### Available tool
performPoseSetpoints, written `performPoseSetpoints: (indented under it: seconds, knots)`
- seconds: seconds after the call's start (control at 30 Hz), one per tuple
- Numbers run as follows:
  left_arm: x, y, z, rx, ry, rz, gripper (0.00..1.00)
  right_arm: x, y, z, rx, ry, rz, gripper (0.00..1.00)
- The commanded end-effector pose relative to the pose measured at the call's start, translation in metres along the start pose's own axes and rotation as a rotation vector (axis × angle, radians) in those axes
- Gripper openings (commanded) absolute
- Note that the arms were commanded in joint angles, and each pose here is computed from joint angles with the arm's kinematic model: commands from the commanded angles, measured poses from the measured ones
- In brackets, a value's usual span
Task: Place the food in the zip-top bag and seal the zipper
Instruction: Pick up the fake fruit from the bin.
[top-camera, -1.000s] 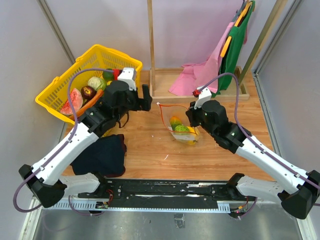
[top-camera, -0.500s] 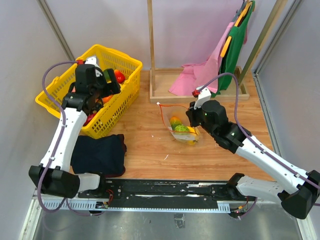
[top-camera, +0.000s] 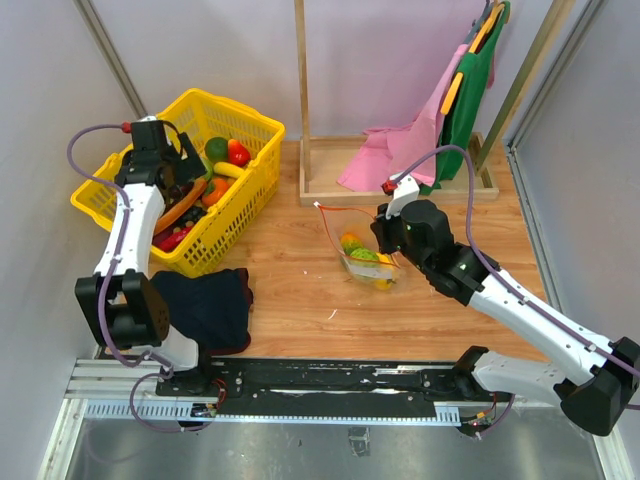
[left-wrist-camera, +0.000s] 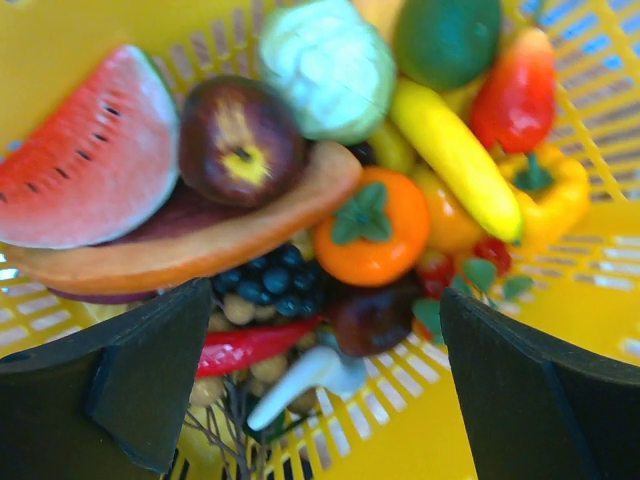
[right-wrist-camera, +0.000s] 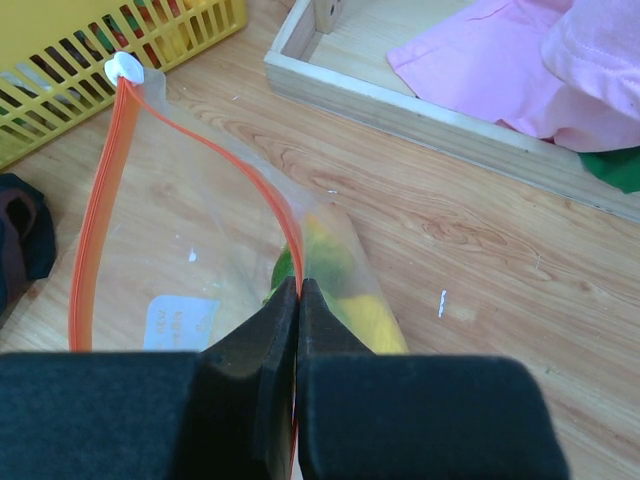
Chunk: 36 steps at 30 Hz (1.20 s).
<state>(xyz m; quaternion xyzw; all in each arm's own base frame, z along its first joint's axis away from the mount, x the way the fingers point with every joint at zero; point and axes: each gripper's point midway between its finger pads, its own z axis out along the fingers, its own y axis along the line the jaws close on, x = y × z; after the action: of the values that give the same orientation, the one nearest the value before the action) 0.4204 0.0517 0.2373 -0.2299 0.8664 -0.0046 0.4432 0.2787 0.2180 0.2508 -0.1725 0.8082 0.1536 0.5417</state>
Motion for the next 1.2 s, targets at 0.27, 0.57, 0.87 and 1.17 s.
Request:
performPoseSetpoints:
  seconds: [0.27,0.57,0.87,1.17]
  knots:
    - [-0.044,0.058,0.060,-0.290,-0.101,0.000,0.98,-0.009,-0.002,0.003,-0.011,-0.024,-0.017,0.01]
    - [-0.018,0.068,0.115,-0.328,-0.007,0.038,0.91,-0.006,-0.001,0.005,-0.016,-0.017,-0.028,0.01]
    - [0.001,0.068,0.146,-0.306,0.045,0.062,0.85,-0.005,0.000,0.008,-0.021,-0.007,-0.031,0.01]
    - [-0.005,0.061,0.136,-0.267,0.038,0.069,0.57,-0.004,0.000,0.009,-0.022,-0.004,-0.032,0.01]
